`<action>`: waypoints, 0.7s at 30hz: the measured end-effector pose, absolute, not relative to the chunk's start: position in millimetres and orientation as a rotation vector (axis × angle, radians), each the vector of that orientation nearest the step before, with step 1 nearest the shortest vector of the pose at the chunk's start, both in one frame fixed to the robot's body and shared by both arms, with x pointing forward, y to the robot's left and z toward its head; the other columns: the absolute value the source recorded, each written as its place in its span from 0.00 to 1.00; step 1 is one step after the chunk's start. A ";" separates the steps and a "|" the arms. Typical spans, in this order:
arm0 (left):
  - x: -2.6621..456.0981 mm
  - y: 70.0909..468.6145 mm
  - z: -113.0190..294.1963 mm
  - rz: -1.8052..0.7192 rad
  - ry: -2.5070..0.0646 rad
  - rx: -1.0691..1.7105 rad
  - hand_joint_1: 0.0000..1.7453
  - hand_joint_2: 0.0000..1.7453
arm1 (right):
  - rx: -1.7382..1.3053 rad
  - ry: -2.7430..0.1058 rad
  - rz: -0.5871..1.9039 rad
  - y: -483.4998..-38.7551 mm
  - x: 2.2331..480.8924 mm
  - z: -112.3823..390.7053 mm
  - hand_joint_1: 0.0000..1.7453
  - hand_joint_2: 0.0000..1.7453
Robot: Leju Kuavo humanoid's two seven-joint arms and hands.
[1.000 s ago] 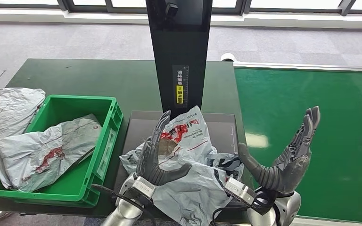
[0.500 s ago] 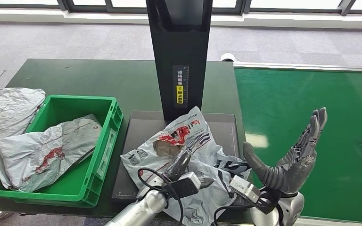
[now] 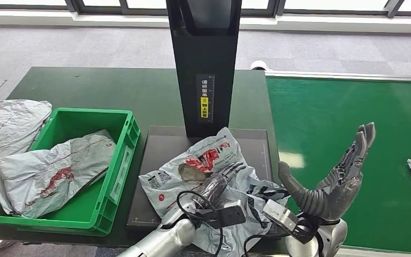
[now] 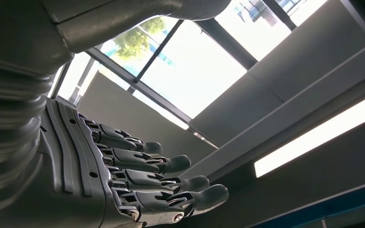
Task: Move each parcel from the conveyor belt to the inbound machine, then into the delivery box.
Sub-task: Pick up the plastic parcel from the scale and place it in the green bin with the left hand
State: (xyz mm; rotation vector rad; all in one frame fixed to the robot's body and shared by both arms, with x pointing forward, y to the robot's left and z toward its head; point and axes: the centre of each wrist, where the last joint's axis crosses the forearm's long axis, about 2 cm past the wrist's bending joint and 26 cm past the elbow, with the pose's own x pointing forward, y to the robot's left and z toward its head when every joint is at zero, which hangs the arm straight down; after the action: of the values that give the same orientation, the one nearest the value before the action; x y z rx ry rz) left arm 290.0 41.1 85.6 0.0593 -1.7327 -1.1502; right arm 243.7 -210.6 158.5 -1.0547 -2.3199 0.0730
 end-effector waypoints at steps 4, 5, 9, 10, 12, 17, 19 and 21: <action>286.3 36.6 80.5 -1.267 -1.647 0.197 1.00 1.00 | -1.063 -2.314 0.067 -212.9 243.8 158.1 0.00 1.00; 285.9 36.0 79.4 -1.296 -1.619 0.237 1.00 1.00 | -1.063 -2.313 0.065 -213.1 243.8 158.1 0.00 1.00; 288.2 32.0 80.0 -1.416 -1.517 0.367 1.00 1.00 | -1.063 -2.316 0.058 -213.1 245.2 159.3 0.00 1.00; 289.4 31.6 80.6 -1.436 -1.507 0.380 1.00 1.00 | -1.063 -2.317 0.056 -213.1 245.7 159.8 0.00 1.00; 291.8 31.5 81.6 -1.463 -1.501 0.395 1.00 1.00 | -1.063 -2.319 0.052 -213.0 246.4 160.5 0.00 1.00; 294.0 31.7 82.1 -1.499 -1.494 0.412 1.00 1.00 | -1.063 -2.321 0.049 -213.1 247.2 161.2 0.00 1.00; 293.5 32.0 80.7 -1.525 -1.469 0.409 1.00 1.00 | -1.063 -2.322 0.047 -213.2 247.5 161.5 0.00 1.00; 292.9 32.6 78.6 -1.564 -1.431 0.394 1.00 1.00 | -1.063 -2.324 0.043 -213.3 248.3 162.2 0.00 1.00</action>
State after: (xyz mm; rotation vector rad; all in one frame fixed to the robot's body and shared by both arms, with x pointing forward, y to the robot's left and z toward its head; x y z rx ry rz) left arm 292.9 32.6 78.6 0.3942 -1.4313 -1.5640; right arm 248.3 -213.3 162.2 -1.0627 -2.3237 0.0428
